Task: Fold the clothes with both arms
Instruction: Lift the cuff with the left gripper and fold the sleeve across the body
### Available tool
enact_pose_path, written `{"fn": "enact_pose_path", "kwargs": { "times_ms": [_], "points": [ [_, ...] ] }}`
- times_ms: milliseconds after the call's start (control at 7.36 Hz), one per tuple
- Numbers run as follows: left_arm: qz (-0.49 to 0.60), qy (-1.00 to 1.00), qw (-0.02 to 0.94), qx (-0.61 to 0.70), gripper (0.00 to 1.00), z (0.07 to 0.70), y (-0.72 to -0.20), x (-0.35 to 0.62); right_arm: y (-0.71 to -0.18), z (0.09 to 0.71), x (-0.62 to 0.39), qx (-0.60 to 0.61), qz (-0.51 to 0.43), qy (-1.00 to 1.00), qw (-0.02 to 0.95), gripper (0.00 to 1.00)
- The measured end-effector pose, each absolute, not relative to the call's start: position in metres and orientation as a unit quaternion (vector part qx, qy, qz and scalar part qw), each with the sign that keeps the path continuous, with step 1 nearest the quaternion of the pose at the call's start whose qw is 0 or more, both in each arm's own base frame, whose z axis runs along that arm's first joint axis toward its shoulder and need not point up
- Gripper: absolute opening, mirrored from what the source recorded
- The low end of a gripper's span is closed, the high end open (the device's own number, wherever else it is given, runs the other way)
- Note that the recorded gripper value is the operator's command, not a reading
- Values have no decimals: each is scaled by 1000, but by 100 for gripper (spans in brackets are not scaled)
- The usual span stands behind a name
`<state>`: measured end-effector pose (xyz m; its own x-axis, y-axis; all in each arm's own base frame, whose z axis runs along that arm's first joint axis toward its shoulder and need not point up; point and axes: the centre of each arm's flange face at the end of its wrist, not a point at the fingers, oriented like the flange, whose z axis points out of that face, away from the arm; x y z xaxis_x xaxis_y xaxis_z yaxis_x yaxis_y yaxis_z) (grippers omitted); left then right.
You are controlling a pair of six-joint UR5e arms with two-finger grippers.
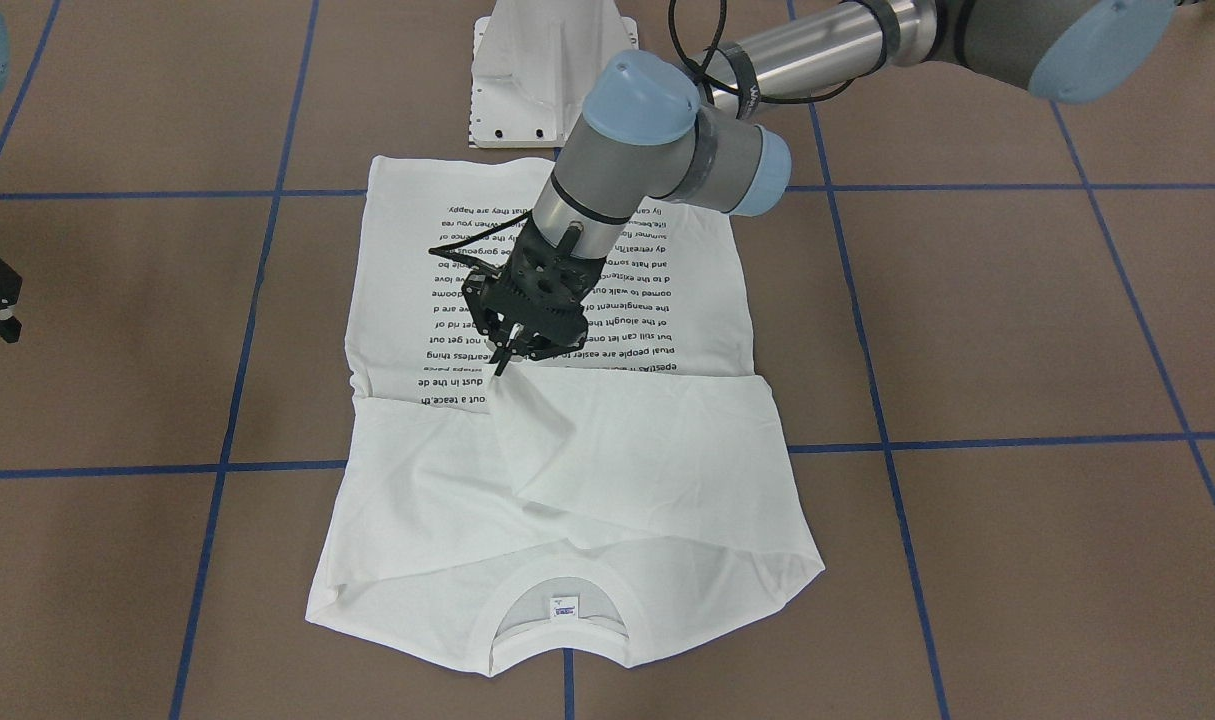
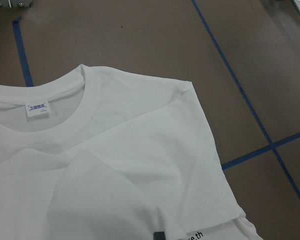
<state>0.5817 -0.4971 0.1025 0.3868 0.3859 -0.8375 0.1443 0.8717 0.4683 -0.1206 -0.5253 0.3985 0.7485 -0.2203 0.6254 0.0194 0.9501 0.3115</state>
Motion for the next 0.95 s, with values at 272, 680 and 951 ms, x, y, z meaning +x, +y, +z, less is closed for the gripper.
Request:
{"fn": "enact_pose_path", "kwargs": {
  "times_ms": [272,680,951],
  "points": [
    [91,551,795,236,0,107,-469,614,-526,399,-121,143,-64,-348,924,100],
    [104,560,790,226,100,102,-446,637,-528,400,-121,143,-63,-348,925,100],
    [104,569,784,225,100,99,-439,640,-532,395,-126,142,-54,-351,924,100]
  ]
}}
